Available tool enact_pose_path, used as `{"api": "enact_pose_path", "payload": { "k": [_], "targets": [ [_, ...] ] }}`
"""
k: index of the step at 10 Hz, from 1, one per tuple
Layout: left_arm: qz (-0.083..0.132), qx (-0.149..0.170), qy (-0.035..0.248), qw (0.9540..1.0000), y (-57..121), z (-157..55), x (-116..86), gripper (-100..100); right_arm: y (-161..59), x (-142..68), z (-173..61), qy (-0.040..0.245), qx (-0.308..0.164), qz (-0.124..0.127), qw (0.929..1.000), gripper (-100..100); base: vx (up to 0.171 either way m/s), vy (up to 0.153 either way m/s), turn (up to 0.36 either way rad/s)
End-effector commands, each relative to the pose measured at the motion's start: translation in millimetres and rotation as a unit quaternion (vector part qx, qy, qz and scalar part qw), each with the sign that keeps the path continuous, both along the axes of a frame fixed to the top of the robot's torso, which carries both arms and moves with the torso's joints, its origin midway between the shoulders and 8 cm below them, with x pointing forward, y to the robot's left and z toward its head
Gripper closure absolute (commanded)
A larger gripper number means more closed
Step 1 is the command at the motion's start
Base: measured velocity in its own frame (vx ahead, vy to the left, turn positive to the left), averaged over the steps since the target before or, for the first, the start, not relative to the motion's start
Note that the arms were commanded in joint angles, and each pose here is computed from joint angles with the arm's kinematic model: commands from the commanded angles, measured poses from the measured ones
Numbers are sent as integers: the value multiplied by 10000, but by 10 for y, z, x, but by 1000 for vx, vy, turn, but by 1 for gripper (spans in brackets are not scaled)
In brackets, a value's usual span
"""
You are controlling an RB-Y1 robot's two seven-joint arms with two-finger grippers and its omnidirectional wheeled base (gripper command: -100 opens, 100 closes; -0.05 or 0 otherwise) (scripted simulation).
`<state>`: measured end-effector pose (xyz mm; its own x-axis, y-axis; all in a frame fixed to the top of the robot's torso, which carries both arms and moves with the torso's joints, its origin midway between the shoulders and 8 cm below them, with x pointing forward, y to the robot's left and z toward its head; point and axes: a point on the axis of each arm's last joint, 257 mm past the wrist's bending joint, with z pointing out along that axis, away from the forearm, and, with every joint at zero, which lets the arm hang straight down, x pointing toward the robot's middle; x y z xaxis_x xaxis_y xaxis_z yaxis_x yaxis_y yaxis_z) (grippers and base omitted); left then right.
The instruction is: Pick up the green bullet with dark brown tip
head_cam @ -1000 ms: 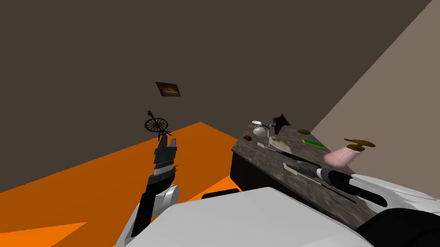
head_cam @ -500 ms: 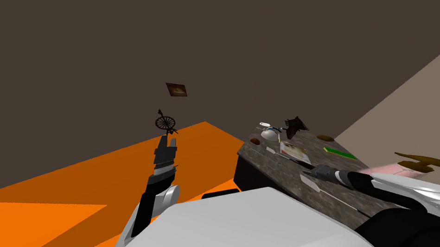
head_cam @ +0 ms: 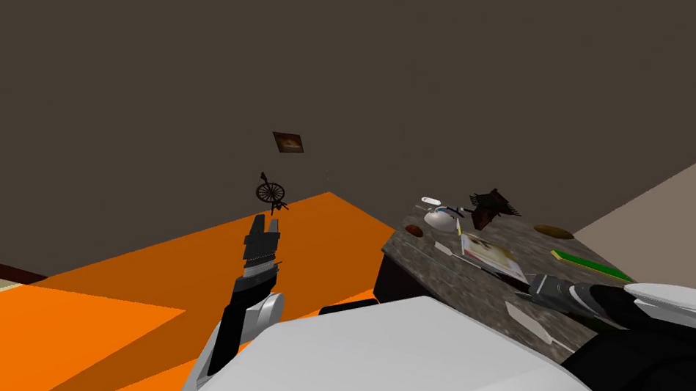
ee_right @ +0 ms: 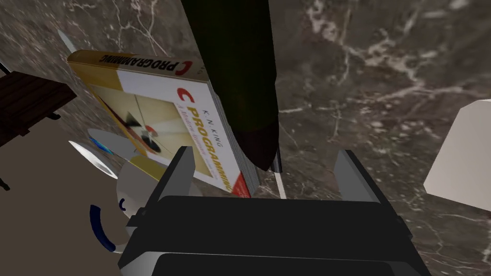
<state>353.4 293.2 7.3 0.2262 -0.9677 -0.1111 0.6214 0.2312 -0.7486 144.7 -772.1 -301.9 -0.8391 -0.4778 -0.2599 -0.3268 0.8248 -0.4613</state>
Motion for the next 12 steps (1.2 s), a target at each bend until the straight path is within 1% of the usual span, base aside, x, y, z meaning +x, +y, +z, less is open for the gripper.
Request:
{"api": "enact_pose_path", "payload": {
  "k": [1, 3, 4, 5, 6, 7, 8, 9, 10, 11, 12],
  "targets": [
    [0, 0, 0, 10000, 0, 0, 0, 0, -87, -80, 15, 107, -71, -16, 9999, -100, 40, -10, -14],
    [0, 0, 0, 10000, 0, 0, 0, 0, -218, -449, -9, 608, -261, 51, 9978, -100, 43, -8, 81],
    [0, 0, 0, 10000, 0, 0, 0, 0, -259, -609, -26, 811, -317, 70, 9962, -100, 56, -28, 105],
    [0, 0, 0, 10000, 0, 0, 0, 0, -304, -841, -55, 1089, -376, 87, 9933, -100, 53, -35, 87],
    [0, 0, 0, 10000, 0, 0, 0, 0, -291, -691, -39, 919, -340, 73, 9952, -100, 22, -16, 16],
    [0, 0, 0, 10000, 0, 0, 0, 0, -295, -713, -41, 950, -343, 79, 9949, 0, 0, 0, 0],
    [0, 0, 0, 10000, 0, 0, 0, 0, -280, -724, -79, 1051, -338, 54, 9939, -100, -114, -34, 296],
    [-2, 0, -2, 10000, -1, 2, 1, 0, -284, -740, -82, 1058, -318, -13, 9939, -100, -156, -62, 231],
    [-1, 0, -1, 10000, -1, 1, 1, 0, -284, -740, -82, 1008, -265, -149, 9944, -100, -83, -36, 7],
    [0, 0, 0, 10000, 0, 0, 0, 0, -272, -748, -116, 1129, -301, -89, 9931, -100, -150, -45, 244],
    [-2, 0, -2, 10000, -1, 2, 1, 0, -277, -768, -119, 1138, -280, -174, 9930, -100, -154, -41, 217]
  ]
}}
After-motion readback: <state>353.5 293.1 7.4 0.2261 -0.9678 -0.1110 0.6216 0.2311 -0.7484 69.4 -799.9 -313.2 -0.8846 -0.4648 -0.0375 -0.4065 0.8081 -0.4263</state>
